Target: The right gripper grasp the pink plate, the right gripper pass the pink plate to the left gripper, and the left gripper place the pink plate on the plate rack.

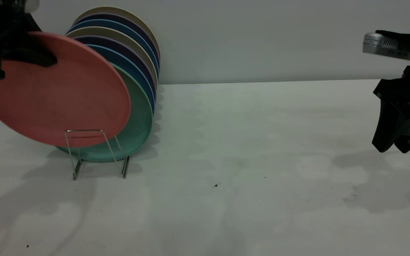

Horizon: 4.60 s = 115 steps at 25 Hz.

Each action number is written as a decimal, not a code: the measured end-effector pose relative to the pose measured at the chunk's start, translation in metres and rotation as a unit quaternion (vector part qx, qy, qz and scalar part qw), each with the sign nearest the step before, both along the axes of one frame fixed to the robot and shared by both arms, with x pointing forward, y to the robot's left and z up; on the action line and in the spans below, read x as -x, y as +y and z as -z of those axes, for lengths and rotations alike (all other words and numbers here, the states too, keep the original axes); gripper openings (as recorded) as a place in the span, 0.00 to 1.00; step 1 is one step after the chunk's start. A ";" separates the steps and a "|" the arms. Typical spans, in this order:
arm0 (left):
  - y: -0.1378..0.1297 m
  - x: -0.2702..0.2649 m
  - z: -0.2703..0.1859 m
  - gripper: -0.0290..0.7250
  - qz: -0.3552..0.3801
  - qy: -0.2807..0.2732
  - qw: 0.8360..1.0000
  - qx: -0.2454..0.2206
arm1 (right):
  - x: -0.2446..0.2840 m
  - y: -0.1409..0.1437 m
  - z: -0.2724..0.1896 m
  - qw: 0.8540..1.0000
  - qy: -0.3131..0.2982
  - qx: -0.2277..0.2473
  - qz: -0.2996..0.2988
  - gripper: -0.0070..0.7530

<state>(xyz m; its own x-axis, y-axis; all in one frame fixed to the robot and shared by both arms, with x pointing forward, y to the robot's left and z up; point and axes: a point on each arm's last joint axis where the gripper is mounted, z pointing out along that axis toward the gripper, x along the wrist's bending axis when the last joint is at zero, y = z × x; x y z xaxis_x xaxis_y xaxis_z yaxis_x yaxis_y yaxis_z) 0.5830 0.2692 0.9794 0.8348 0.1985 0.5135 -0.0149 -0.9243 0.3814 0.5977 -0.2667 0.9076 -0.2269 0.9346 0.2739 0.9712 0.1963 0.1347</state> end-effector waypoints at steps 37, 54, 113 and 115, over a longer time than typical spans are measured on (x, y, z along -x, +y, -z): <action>0.016 0.052 -0.094 0.55 -0.427 0.136 0.816 0.366 | 0.019 -0.005 -0.063 0.999 -0.033 0.030 -0.005 0.51; 0.037 0.140 -0.110 0.70 -0.565 0.230 0.771 0.186 | 0.148 -0.012 -0.201 0.990 -0.131 0.053 0.007 0.51; 0.032 0.358 -0.053 0.70 -0.563 -0.009 0.765 0.311 | 0.323 -0.013 -0.131 0.949 -0.313 0.045 0.006 0.42; 0.032 0.361 -0.053 0.70 -0.561 -0.016 0.765 0.315 | 0.333 -0.014 -0.133 0.938 -0.345 0.042 0.008 0.42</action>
<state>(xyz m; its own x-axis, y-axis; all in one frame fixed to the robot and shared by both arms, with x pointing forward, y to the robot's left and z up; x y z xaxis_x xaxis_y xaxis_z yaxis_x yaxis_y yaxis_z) 0.2223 0.3012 1.0320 -0.0528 0.9979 0.0365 0.6346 0.0053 0.7728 0.2647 -0.2805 1.0408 -0.3079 0.9514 -0.0080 0.6622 0.2203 0.7162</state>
